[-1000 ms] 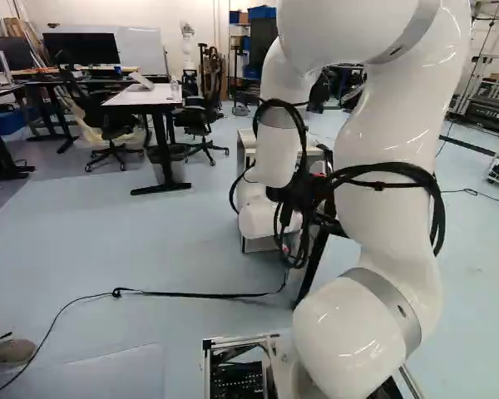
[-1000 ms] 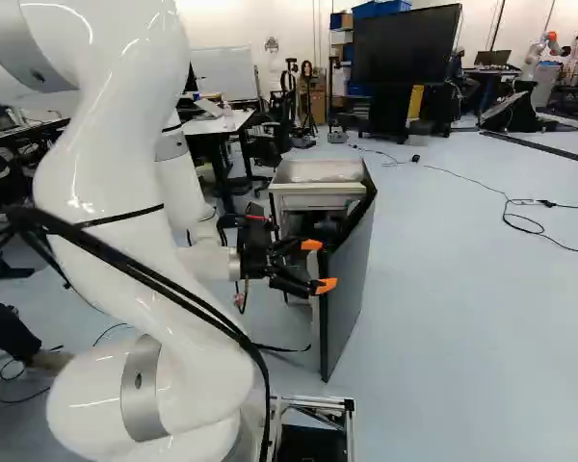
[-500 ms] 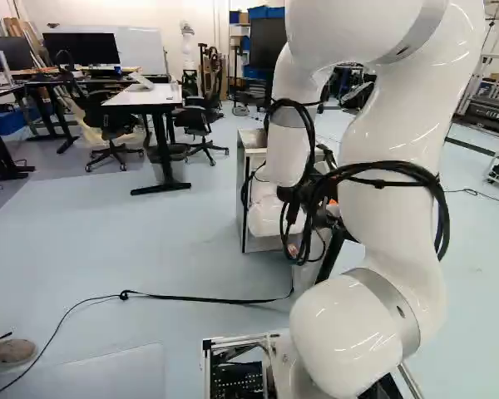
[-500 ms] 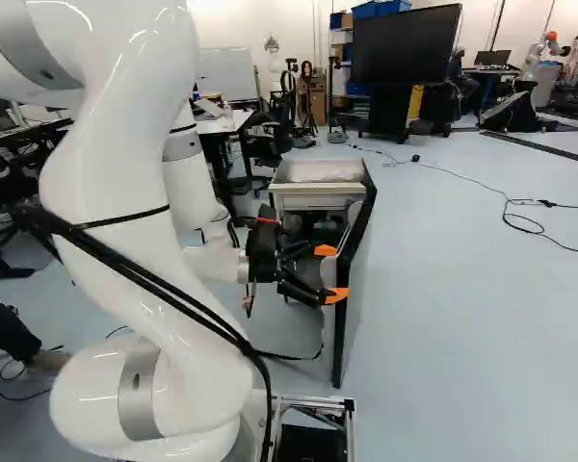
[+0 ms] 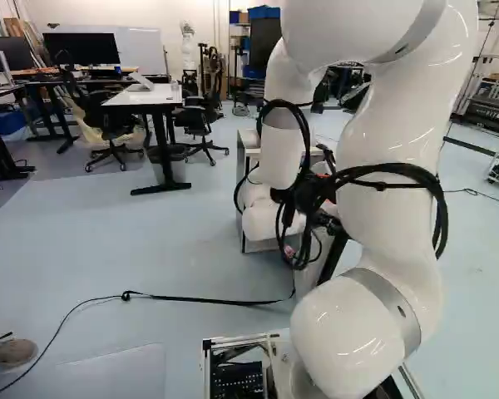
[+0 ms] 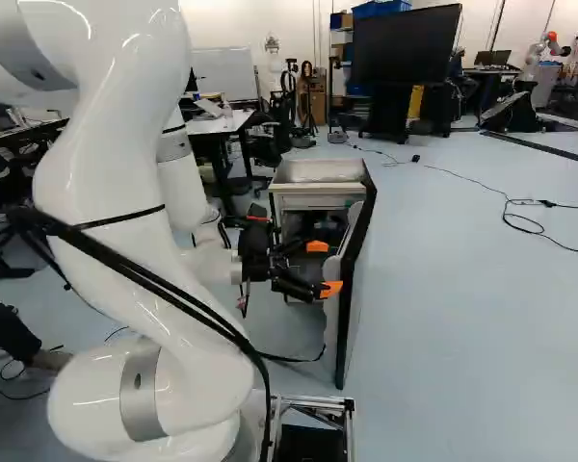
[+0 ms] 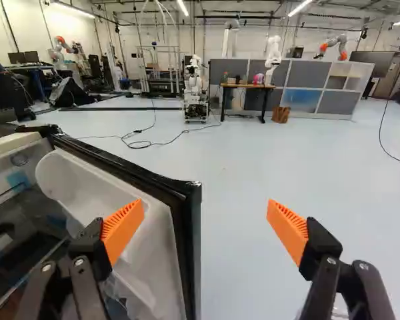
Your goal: Open the fridge door
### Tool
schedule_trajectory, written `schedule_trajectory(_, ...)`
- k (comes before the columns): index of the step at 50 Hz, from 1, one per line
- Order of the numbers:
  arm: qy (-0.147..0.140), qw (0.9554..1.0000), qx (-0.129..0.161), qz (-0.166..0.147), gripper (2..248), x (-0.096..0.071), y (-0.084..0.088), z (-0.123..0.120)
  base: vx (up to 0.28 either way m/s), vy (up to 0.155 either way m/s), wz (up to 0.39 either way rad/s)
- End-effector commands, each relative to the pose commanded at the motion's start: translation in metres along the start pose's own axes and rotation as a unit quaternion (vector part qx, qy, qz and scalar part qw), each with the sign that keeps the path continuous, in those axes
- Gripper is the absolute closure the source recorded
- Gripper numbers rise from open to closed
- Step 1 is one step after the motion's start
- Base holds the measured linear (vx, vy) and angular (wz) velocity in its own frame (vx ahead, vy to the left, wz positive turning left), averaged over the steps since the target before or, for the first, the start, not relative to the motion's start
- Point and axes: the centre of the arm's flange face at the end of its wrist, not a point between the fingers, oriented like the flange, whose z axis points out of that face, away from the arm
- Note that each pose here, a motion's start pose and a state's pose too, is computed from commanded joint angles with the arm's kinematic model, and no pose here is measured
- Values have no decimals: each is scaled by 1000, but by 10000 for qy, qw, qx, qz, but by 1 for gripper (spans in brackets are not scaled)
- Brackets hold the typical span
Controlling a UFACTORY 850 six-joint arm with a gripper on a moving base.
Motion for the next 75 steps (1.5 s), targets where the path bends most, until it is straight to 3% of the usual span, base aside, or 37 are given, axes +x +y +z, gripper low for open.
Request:
schedule_trajectory(16,0,9991,-302,298,3,5,-32,19,0,0,0)
schedule_trajectory(30,-171,9954,-725,602,3,8,-56,48,0,0,0)
schedule_trajectory(45,-339,9894,-1087,903,3,10,-77,79,0,0,0)
schedule_trajectory(75,-252,9733,-1805,1398,3,23,-99,149,0,0,0)
